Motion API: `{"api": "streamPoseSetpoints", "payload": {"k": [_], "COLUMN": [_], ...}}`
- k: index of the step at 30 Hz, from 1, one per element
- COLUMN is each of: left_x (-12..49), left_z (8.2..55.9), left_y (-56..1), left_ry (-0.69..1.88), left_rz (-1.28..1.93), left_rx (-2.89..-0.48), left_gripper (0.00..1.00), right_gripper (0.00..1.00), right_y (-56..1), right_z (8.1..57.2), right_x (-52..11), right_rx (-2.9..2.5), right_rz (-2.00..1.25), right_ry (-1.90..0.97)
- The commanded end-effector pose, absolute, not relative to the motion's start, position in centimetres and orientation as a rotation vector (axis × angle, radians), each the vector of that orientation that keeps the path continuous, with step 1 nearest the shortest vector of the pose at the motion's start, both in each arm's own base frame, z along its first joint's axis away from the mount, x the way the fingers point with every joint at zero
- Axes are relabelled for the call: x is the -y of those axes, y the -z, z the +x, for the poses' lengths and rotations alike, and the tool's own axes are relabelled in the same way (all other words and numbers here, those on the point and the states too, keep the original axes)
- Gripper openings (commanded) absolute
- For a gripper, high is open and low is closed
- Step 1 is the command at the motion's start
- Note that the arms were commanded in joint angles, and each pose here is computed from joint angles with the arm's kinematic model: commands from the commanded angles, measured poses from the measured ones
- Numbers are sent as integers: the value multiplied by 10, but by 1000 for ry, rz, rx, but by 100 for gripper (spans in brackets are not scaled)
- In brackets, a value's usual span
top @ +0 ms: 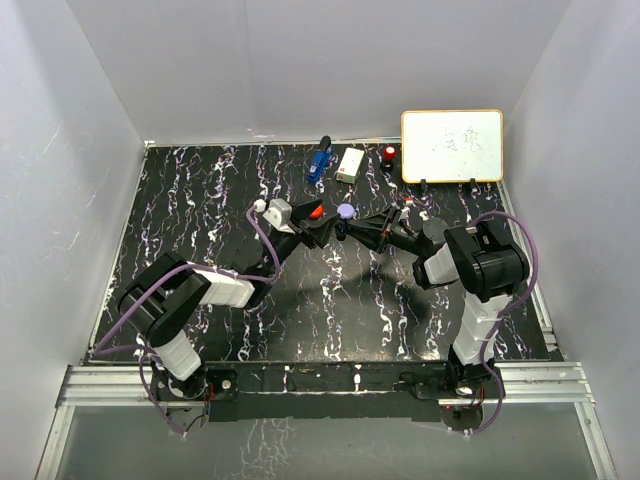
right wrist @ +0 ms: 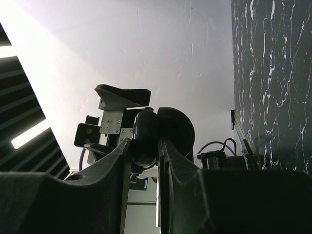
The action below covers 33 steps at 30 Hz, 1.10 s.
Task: Insert the wireless bluetooth earbuds into the charging case
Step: Adjust the earbud with the charging case.
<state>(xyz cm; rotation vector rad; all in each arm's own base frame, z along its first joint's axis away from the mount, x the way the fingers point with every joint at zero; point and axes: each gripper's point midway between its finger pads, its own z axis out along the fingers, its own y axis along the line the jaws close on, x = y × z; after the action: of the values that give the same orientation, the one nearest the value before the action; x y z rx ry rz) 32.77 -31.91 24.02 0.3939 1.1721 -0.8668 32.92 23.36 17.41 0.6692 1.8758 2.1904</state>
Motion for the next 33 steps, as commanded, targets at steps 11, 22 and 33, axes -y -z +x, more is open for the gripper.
{"api": "streamPoseSetpoints", "payload": {"k": [11, 22, 33], "left_x": [281, 290, 304], "left_z": [322, 317, 314], "left_y": [-251, -238, -237], "left_ry": [802, 826, 875], "left_rz": [241, 298, 350], "left_rx": [-1104, -1124, -1114], "left_gripper": [62, 63, 64], "right_gripper": [0, 0, 0], "right_y": [-241, -236, -236], "right_z": [307, 307, 307], "right_x": [-227, -227, -228], "right_rx": [-1587, -1600, -1601], "right_rz": [214, 221, 220], "right_ry": [-2201, -2199, -2199]}}
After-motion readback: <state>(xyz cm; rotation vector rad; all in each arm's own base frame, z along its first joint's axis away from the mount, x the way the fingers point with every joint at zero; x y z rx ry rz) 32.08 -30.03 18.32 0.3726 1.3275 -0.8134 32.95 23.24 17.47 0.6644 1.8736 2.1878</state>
